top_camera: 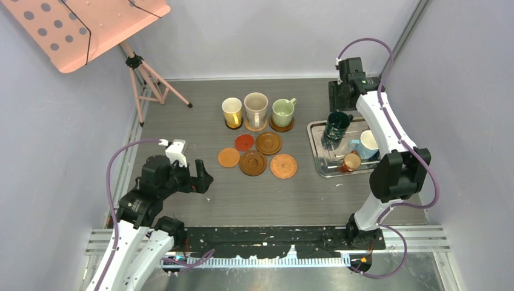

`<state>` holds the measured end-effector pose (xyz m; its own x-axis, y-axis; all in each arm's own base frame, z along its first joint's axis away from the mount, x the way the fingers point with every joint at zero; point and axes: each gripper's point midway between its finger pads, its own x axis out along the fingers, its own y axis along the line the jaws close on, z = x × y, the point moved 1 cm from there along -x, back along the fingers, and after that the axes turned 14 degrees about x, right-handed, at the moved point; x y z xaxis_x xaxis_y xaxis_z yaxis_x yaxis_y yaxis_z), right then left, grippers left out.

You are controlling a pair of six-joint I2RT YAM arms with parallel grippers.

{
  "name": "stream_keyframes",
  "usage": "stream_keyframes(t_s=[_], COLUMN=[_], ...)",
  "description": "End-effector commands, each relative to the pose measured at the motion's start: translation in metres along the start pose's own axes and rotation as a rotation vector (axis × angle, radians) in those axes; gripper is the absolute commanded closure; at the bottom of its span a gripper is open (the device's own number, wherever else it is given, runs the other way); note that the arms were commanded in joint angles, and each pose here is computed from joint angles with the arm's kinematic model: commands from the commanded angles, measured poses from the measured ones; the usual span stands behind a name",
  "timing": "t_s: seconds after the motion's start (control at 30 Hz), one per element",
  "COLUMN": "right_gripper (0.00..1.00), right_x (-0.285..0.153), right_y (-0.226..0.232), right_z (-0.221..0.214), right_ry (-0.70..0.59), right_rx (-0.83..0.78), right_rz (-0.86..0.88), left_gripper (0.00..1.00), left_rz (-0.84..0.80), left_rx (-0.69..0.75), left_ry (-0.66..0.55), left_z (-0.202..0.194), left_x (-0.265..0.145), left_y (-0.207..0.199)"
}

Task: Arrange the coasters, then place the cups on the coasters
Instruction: Pick up the cup from the tray.

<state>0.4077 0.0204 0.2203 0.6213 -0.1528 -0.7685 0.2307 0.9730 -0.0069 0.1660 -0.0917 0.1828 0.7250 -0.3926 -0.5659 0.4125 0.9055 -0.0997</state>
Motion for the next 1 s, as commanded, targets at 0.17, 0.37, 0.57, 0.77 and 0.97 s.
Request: stream_keyframes(t_s=[0.17, 0.37, 0.57, 0.77, 0.97], right_gripper=[0.40, 0.40, 0.41, 0.48, 0.55], right_x=[0.046, 0.076, 0.093, 0.102, 0.105], right_y=[0.027, 0.036, 0.031, 0.030, 0.026], right_z=[-0.011, -0.019, -0.027, -0.039, -0.050], right_ry=[0.051, 0.096, 0.114, 0.134, 0.151], right_rx=[0.022, 0.002, -0.020, -0.020, -0.015], right_rz=[0.098, 0.110, 0.067, 0.064, 0.045], left_gripper=[0.00, 0.01, 0.00, 0.00, 0.00], left_rz=[-0.008, -0.010, -0.009, -0.012, -0.002], left_rx=[0.002, 0.001, 0.000, -0.001, -0.001], left_ry=[-0.028, -0.022, -0.013, -0.006, -0.010], left_z=[0.007, 0.007, 0.006, 0.005, 0.006], left_x=[0.002, 0.003, 0.004, 0.005, 0.005], left_y=[-0.002, -0.002, -0.002, -0.002, 0.000])
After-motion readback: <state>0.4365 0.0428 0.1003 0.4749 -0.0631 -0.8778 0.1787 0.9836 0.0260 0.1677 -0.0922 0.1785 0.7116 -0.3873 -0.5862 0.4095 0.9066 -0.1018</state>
